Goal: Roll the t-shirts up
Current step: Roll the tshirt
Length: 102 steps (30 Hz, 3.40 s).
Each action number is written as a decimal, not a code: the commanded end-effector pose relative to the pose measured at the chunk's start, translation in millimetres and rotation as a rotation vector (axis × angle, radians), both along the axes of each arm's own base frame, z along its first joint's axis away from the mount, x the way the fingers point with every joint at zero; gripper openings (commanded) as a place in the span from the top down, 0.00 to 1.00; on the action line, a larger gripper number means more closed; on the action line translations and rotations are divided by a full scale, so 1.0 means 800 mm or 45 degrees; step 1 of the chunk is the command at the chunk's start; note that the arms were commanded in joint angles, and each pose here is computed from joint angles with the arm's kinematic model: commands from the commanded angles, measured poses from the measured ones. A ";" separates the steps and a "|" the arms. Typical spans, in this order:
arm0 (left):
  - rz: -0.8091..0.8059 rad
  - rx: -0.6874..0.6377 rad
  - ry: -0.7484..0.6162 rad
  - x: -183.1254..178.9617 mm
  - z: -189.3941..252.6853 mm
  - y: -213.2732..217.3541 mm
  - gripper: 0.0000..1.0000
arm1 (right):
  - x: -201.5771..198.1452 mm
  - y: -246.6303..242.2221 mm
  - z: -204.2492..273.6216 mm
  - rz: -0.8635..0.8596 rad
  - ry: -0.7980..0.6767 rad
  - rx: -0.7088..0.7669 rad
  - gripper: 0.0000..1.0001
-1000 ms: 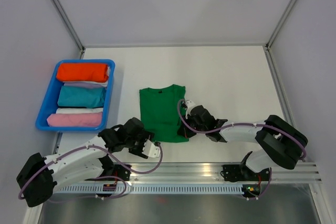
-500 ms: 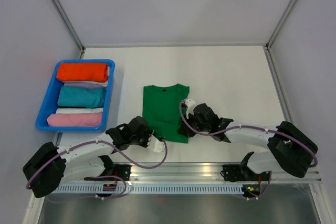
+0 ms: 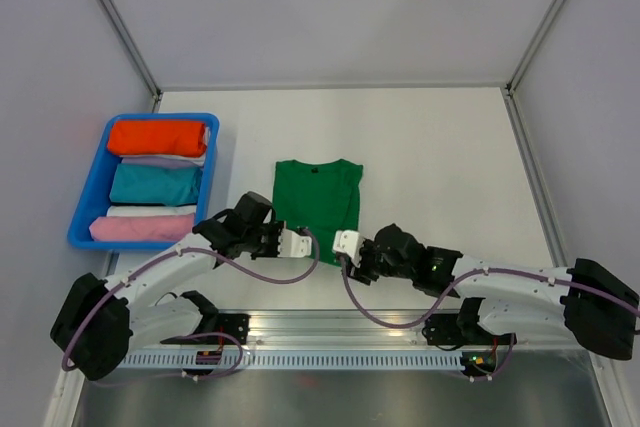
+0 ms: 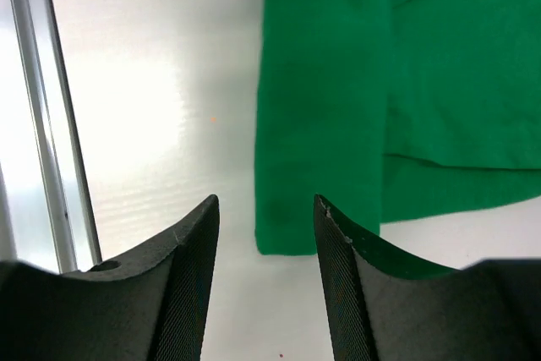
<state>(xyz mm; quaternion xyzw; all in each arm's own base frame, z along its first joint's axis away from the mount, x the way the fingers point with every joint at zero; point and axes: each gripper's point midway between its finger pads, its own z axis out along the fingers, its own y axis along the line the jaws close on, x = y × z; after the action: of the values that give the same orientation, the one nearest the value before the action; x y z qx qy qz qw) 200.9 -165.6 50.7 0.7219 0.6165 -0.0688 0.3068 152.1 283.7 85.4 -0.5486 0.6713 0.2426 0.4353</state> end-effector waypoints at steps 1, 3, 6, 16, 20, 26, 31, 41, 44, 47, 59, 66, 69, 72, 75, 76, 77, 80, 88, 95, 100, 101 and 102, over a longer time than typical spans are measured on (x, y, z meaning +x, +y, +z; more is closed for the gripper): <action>-0.007 -0.084 0.138 -0.015 0.011 -0.014 0.98 | -0.002 -0.015 -0.028 0.138 -0.243 -0.253 0.45; -0.012 -0.085 0.148 -0.016 0.010 -0.015 0.98 | -0.003 -0.017 -0.035 0.130 -0.273 -0.303 0.44; -0.012 -0.084 0.154 -0.013 0.010 -0.017 0.98 | 0.006 -0.013 -0.038 0.055 -0.292 -0.332 0.44; -0.009 -0.105 0.199 -0.018 0.017 -0.013 0.98 | 0.028 -0.014 -0.083 -0.062 -0.215 -0.586 0.71; -0.042 -0.093 0.327 -0.047 0.017 -0.006 0.98 | -0.002 -0.007 -0.065 0.024 -0.094 -0.469 0.96; -0.186 -0.101 0.548 -0.102 0.043 0.004 0.98 | -0.071 0.017 0.001 0.359 0.129 -0.280 1.00; -0.145 -0.082 0.828 -0.129 0.057 0.020 0.98 | -0.105 0.018 -0.013 0.379 0.481 -0.259 1.00; 0.021 -0.121 0.815 -0.064 0.045 0.033 0.98 | -0.017 0.017 -0.013 0.051 0.698 -0.013 0.94; 0.048 -0.109 0.779 -0.040 0.038 0.033 0.98 | -0.001 0.024 -0.026 0.020 0.733 0.002 0.92; 0.093 -0.089 0.813 -0.023 0.031 0.036 0.98 | 0.023 0.012 -0.048 -0.126 0.836 0.013 0.89; 0.163 -0.140 0.816 0.025 0.024 0.035 0.97 | 0.061 0.005 -0.014 -0.223 0.735 0.277 0.40; 0.166 -0.165 0.827 0.027 0.027 0.031 0.98 | 0.058 0.009 0.003 -0.301 0.593 0.546 0.02; 0.167 -0.161 0.827 0.027 0.026 0.031 0.98 | 0.052 0.030 -0.002 -0.266 0.577 0.535 0.06; 0.164 -0.152 0.819 0.025 0.026 0.033 0.98 | 0.044 0.044 -0.010 -0.240 0.618 0.553 0.15; 0.165 -0.139 0.807 0.024 0.026 0.036 0.97 | 0.049 0.044 -0.019 -0.284 0.637 0.554 0.44; 0.166 -0.139 0.804 0.024 0.026 0.036 0.96 | 0.051 0.044 -0.019 -0.303 0.644 0.558 0.74; 0.170 -0.131 0.796 0.025 0.027 0.038 0.96 | 0.051 0.044 -0.018 -0.318 0.661 0.565 0.84; 0.207 -0.128 0.758 0.034 0.032 0.039 0.92 | 0.047 0.045 -0.009 -0.313 0.698 0.575 1.00; 0.345 -0.091 0.780 0.006 0.040 0.052 0.94 | -0.026 0.015 -0.010 -0.335 1.060 0.386 1.00; 0.359 -0.105 0.959 -0.049 0.044 0.049 0.91 | -0.050 -0.002 -0.020 -0.397 1.186 0.377 1.00; 0.450 -0.054 0.993 -0.013 0.023 0.048 0.89 | -0.026 -0.005 -0.051 -0.503 1.251 0.308 1.00; 0.463 -0.053 0.972 0.001 0.019 0.046 0.89 | -0.021 -0.005 -0.055 -0.520 1.262 0.306 1.00; 0.486 -0.061 0.937 0.018 0.021 0.045 0.87 | -0.019 -0.006 -0.066 -0.542 1.284 0.285 0.98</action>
<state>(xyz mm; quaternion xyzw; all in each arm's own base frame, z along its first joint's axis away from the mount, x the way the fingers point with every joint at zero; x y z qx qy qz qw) 176.1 -134.7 71.1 0.5288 0.7803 -0.3262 0.0713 131.7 281.9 45.6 -0.1909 0.8464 0.4616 0.1846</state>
